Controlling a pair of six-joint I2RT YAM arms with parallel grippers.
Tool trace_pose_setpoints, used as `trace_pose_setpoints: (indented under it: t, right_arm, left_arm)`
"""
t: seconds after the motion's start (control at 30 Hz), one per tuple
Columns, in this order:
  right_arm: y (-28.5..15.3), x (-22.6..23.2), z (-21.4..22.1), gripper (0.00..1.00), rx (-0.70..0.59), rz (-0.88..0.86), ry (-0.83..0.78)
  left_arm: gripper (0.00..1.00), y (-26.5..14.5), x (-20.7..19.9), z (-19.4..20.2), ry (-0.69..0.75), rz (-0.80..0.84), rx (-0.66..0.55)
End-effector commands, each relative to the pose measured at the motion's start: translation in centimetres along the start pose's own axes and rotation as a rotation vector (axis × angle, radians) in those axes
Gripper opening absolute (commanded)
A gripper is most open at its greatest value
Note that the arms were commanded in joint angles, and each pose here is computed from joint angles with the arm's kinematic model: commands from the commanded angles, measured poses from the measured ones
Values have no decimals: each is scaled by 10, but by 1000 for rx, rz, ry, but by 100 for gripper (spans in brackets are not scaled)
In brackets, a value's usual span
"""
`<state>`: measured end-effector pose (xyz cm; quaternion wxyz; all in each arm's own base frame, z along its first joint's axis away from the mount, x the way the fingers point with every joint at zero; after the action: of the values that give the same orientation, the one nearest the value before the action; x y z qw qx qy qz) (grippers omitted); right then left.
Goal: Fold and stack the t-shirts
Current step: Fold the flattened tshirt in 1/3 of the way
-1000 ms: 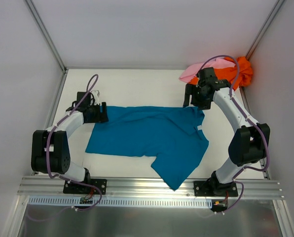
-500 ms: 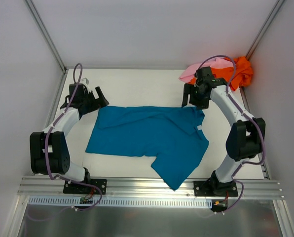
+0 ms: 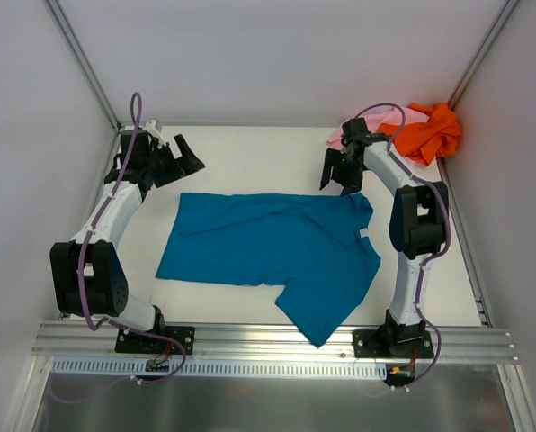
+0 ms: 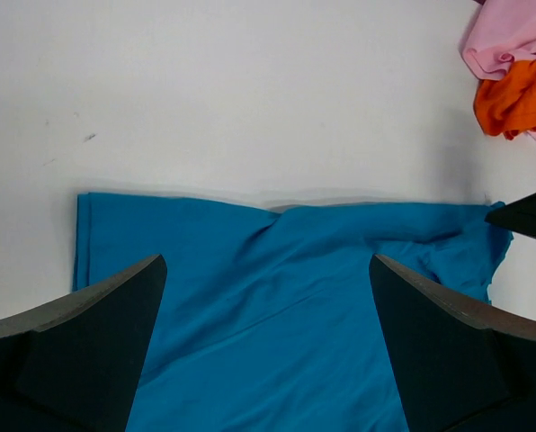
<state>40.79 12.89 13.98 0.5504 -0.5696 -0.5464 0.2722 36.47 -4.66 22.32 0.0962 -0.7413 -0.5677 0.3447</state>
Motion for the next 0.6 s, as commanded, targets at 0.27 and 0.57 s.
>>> trace_pose_setpoints:
  t: [0.27, 0.57]
  right_arm:
    - [-44, 14, 20, 71, 3, -67, -6]
    - [-43, 10, 46, 68, 31, -55, -12]
  left_arm:
    - [99, -4, -10, -2, 11, 30, 10]
    - [99, 0, -21, 6, 36, 59, 36]
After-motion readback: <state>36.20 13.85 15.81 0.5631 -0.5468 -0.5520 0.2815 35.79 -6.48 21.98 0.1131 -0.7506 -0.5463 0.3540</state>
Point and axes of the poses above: each gripper's point midway between its finger pads, its own y axis out along the fingers, its own x axis along the line the jaws close on, z = x × y, the point moved 7 cm from there along -y, back along the fingers, and after that the axes turned 10 degrees about y, right-handed, at the moved point
